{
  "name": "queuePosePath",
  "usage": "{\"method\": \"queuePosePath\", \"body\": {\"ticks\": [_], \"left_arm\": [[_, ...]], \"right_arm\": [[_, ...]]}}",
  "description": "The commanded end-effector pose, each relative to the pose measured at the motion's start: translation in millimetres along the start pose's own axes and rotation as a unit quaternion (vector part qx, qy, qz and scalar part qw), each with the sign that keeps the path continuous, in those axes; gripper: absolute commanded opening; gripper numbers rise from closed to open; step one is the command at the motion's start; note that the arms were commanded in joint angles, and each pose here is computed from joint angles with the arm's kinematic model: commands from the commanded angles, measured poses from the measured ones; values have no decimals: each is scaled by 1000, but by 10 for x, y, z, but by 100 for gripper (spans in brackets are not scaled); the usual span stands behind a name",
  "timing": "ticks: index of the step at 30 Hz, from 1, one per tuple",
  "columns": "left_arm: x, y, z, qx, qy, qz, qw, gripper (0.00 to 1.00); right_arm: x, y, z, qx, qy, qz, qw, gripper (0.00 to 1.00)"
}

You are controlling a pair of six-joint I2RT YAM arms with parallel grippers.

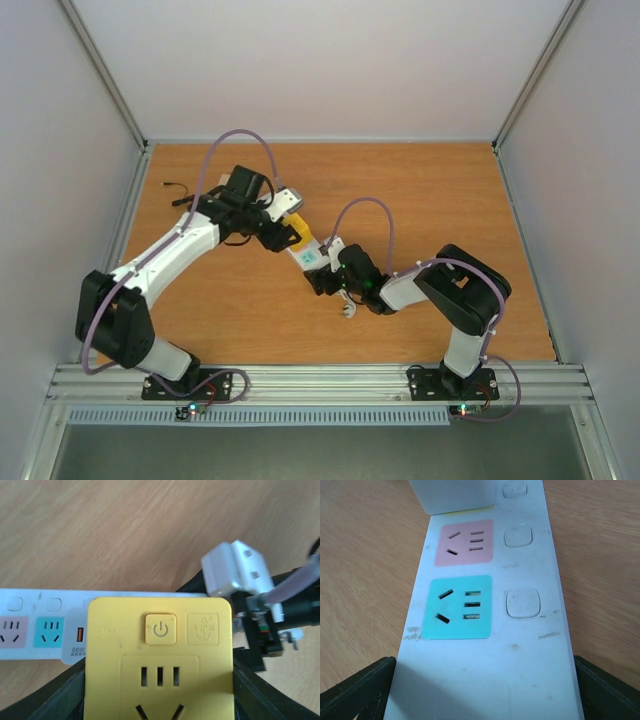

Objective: Pull the plug off the socket

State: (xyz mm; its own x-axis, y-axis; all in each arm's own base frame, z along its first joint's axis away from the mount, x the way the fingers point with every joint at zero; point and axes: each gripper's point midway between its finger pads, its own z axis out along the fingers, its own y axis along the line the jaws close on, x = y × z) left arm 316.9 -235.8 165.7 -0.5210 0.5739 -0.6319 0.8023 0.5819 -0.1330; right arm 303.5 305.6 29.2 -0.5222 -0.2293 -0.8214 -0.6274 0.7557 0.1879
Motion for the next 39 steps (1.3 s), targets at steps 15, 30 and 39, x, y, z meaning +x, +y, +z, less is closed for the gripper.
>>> {"method": "queuePosePath", "body": {"ticks": [15,30,39], "left_arm": [[-14,606,-723,-10,-112,-86,990,33],[73,2408,-1228,-105,-187,-206,955,32],[145,3315,-1082,-97,-210,-281,932,33]], "right_arm": [[153,-140,13,31,23,10,999,57],[149,-139,16,31,23,10,999,57],[151,-141,18,31,24,11,999,57]]}}
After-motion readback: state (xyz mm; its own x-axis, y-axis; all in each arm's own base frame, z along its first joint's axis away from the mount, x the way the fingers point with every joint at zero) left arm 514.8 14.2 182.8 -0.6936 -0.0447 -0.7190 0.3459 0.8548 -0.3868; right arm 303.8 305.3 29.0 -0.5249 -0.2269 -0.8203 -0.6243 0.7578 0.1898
